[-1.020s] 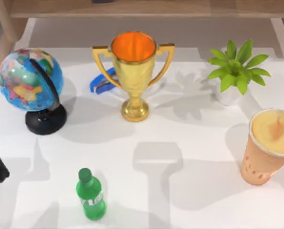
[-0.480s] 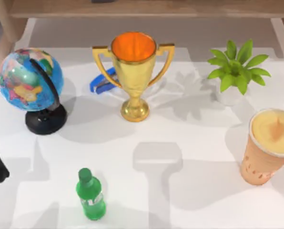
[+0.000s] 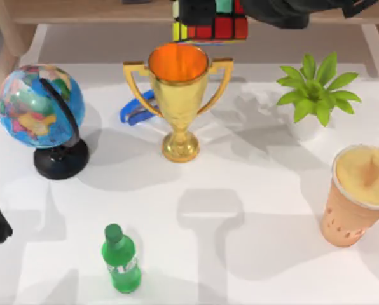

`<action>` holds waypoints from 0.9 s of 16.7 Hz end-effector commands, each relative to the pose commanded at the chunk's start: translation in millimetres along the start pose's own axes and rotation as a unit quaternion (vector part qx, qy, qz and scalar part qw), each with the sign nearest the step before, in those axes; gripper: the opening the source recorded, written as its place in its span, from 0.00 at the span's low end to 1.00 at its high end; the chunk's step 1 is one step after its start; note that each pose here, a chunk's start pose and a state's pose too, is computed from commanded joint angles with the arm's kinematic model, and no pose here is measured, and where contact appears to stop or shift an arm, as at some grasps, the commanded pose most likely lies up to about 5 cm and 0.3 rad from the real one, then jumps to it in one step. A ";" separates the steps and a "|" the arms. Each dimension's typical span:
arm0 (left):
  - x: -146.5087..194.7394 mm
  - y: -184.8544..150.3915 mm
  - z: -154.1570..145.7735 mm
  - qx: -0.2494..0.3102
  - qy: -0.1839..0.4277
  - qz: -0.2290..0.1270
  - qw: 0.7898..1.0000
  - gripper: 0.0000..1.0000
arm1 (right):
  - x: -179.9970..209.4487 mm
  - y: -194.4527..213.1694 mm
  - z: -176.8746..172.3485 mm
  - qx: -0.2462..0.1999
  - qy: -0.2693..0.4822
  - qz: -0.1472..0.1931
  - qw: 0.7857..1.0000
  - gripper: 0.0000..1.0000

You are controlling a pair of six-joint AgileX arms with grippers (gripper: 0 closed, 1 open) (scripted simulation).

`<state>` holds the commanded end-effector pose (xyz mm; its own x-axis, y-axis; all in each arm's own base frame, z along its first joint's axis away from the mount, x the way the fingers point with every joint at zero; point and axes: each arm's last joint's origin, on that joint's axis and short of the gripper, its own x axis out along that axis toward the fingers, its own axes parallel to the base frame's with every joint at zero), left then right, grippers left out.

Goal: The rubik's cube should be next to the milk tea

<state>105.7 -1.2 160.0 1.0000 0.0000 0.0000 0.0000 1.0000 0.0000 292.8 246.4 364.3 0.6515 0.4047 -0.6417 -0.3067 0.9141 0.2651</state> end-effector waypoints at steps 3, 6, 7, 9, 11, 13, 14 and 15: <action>0.0 0.0 0.0 0.000 0.000 0.000 1.000 1.00 | 26.6 1.9 -49.0 0.025 0.161 -0.036 0.986 0.00; 0.0 0.0 0.0 0.000 0.000 0.000 1.000 1.00 | 66.2 -7.8 -91.4 0.057 0.289 -0.102 0.950 0.00; 0.0 0.0 0.0 0.000 0.000 0.000 1.000 1.00 | 79.0 -12.6 -102.9 0.067 0.320 -0.124 0.937 0.00; 0.0 0.0 0.0 0.000 0.000 0.000 1.000 1.00 | 99.2 -23.0 -119.7 0.085 0.362 -0.160 0.914 0.00; 0.0 0.0 0.0 0.000 0.000 0.000 1.000 1.00 | 109.3 -30.4 -126.9 0.096 0.380 -0.180 0.902 0.00; 0.0 0.0 0.0 0.000 0.000 0.000 1.000 1.00 | 110.0 -31.0 -127.3 0.096 0.381 -0.181 0.901 0.00; 0.0 0.0 0.0 0.000 0.000 0.000 1.000 1.00 | 110.0 -31.0 -127.3 0.096 0.381 -0.181 0.901 0.00; 0.0 0.0 0.0 0.000 0.000 0.000 1.000 1.00 | 110.0 -31.0 -127.3 0.096 0.381 -0.181 0.901 0.00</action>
<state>105.7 -1.2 160.0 1.0000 0.0000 0.0000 0.0000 1.0000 0.0000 285.7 259.5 193.9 -0.0045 0.0111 -0.9999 0.0045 0.9999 0.0111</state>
